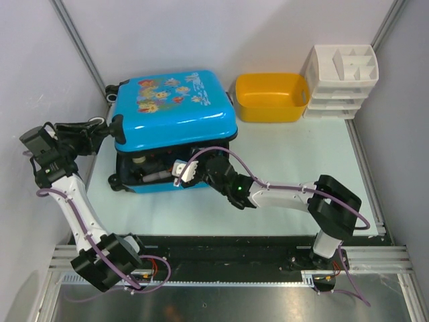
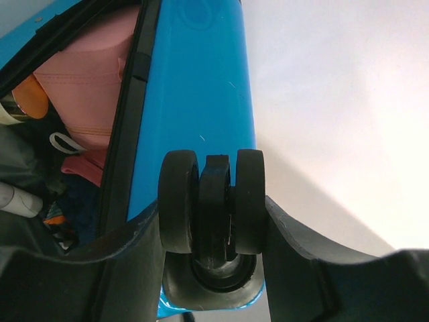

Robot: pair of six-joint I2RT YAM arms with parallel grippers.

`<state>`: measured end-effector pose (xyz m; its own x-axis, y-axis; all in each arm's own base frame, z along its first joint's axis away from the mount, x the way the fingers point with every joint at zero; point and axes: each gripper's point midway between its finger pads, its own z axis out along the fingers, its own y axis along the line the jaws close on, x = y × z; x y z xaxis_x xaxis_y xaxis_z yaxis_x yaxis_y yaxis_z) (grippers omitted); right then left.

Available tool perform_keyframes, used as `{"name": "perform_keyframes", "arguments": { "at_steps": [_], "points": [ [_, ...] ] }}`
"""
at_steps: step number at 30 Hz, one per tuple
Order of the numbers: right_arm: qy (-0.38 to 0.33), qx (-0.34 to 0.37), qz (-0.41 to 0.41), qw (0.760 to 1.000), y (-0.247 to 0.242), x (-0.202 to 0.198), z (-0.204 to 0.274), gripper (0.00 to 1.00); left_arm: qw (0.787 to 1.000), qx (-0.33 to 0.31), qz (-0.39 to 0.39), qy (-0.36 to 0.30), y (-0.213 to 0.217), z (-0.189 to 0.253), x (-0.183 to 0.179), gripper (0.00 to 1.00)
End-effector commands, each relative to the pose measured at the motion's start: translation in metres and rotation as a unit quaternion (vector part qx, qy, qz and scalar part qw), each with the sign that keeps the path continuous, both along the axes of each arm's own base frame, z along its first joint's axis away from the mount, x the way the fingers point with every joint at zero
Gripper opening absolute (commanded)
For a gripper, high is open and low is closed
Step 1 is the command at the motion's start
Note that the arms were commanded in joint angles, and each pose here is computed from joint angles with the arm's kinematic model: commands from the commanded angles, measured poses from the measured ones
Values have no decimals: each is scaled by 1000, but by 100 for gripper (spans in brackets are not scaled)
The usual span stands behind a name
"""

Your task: Open, take out, and arrange the luggage

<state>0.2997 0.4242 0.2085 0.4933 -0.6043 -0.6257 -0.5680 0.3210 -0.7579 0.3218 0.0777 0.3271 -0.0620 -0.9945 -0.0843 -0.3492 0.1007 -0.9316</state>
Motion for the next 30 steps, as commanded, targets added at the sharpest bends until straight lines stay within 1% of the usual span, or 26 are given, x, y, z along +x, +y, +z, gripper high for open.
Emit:
{"name": "perform_keyframes", "arguments": {
  "at_steps": [1, 3, 4, 5, 6, 7, 8, 9, 11, 12, 14, 15, 17, 18, 19, 20, 21, 22, 23, 24, 25, 26, 27, 28, 29, 30],
  "points": [
    [-95, 106, -61, 988, -17, 43, 83, 89, 989, 124, -39, -71, -8, 43, -7, 54],
    [-95, 115, -68, 987, -19, 51, 89, 89, 982, 177, -21, -69, 1, 43, -9, 62],
    [-98, 121, -76, 985, -23, 57, 95, 90, 976, 201, -16, -78, 2, 52, -12, 74],
    [-99, 126, -79, 984, -24, 61, 98, 90, 972, 220, -13, -82, 4, 56, -13, 81],
    [-97, 131, -83, 983, -26, 64, 99, 90, 965, 251, -9, -82, 9, 58, -14, 89],
    [-99, 136, -85, 982, -27, 66, 103, 90, 958, 274, -6, -89, 9, 66, -18, 93],
    [-101, 138, -90, 981, -30, 71, 104, 90, 951, 295, -5, -92, 10, 70, -19, 99],
    [-100, 137, -89, 981, -28, 72, 103, 90, 939, 331, 2, -90, 15, 72, -20, 100],
    [-101, 138, -94, 981, -30, 78, 103, 90, 926, 364, -6, -100, 14, 77, -22, 100],
    [-102, 137, -92, 981, -29, 78, 103, 90, 911, 399, -18, -105, 12, 80, -22, 100],
    [-105, 142, -88, 980, -26, 79, 106, 90, 887, 444, -43, -119, 5, 85, -20, 100],
    [-108, 142, -88, 980, -26, 81, 108, 90, 855, 495, -79, -133, -10, 86, -16, 100],
    [-109, 144, -86, 980, -22, 84, 108, 91, 812, 554, -107, -147, -26, 89, -16, 100],
    [-114, 149, -85, 979, -20, 86, 115, 91, 785, 582, -133, -165, -45, 90, -15, 100],
    [-116, 148, -85, 978, -17, 89, 114, 91, 739, 635, -149, -172, -51, 90, -20, 100],
    [-118, 152, -87, 978, -17, 91, 116, 91, 708, 657, -172, -194, -63, 91, -23, 100],
    [-123, 160, -88, 975, -16, 94, 125, 92, 655, 697, -197, -215, -76, 91, -26, 100],
    [-124, 162, -93, 975, -18, 99, 127, 92, 635, 708, -214, -222, -82, 83, -28, 100],
    [-121, 163, -95, 974, -17, 103, 126, 92, 608, 721, -225, -246, -92, 85, -37, 100],
    [-122, 167, -97, 974, -17, 106, 129, 92, 586, 732, -236, -256, -97, 82, -40, 100],
    [-126, 174, -102, 971, -19, 110, 136, 92, 556, 753, -243, -254, -96, 73, -40, 100],
    [-125, 174, -102, 971, -18, 113, 136, 92, 537, 765, -244, -257, -97, 71, -42, 100],
    [-125, 177, -104, 971, -19, 116, 138, 92, 502, 788, -248, -258, -96, 68, -42, 100],
    [-127, 181, -105, 969, -20, 117, 143, 93, 486, 795, -255, -258, -97, 60, -41, 100],
    [-127, 182, -100, 970, -18, 118, 145, 93, 465, 806, -253, -264, -99, 61, -41, 100],
    [-126, 183, -100, 970, -18, 120, 145, 93, 432, 823, -250, -269, -99, 62, -40, 100]
  ]
}}
